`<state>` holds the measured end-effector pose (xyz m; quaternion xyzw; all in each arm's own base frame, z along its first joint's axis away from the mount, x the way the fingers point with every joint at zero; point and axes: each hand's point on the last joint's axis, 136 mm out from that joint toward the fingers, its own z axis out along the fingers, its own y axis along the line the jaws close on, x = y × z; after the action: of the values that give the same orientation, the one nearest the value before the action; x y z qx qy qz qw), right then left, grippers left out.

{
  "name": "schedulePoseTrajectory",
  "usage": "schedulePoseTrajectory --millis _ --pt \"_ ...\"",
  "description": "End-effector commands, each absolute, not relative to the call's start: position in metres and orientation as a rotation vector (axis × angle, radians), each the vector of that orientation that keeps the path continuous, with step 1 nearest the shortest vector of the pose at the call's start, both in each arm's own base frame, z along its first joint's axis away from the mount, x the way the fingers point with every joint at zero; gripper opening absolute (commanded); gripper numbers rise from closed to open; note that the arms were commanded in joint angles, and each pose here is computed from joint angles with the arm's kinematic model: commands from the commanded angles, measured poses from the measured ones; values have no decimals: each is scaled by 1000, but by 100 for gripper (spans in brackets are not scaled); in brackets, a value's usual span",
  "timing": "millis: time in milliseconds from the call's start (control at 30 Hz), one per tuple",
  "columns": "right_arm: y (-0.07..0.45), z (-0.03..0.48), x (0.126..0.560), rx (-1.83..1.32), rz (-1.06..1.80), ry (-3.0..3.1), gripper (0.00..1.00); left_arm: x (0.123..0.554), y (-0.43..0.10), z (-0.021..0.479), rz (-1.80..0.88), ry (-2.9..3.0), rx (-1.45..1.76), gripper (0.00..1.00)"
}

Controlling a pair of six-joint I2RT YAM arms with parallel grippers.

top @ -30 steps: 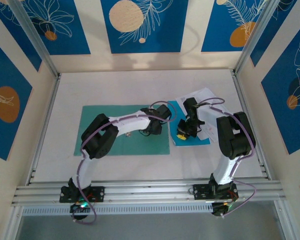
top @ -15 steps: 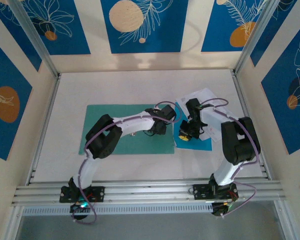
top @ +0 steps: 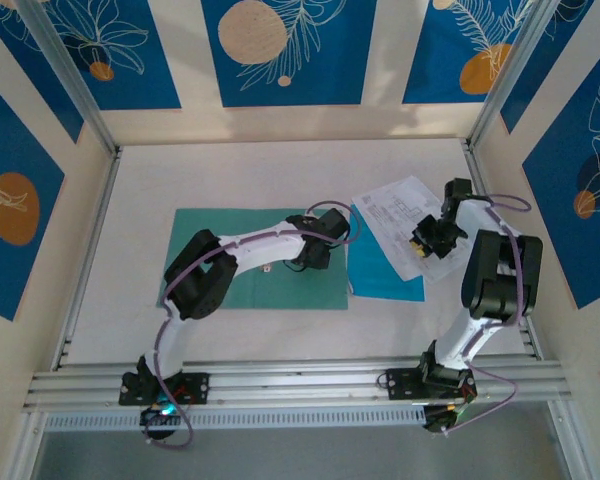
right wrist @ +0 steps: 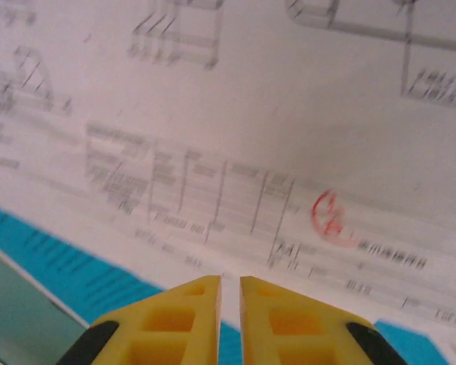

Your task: Put the files into the folder

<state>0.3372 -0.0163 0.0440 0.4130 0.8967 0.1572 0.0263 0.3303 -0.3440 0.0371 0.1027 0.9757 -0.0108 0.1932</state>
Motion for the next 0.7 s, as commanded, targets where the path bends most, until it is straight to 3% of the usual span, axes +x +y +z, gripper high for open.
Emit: schedulePoseTrajectory --millis 0,233,667 --pt "-12 31 328 1373 534 2833 15 325 -339 28 -27 2793 296 35" --pt "-3 7 309 1406 543 2934 11 319 -354 -4 -56 2845 339 32" --pt "-1 -1 294 1381 491 2995 7 329 -369 -1 -78 2829 288 32"
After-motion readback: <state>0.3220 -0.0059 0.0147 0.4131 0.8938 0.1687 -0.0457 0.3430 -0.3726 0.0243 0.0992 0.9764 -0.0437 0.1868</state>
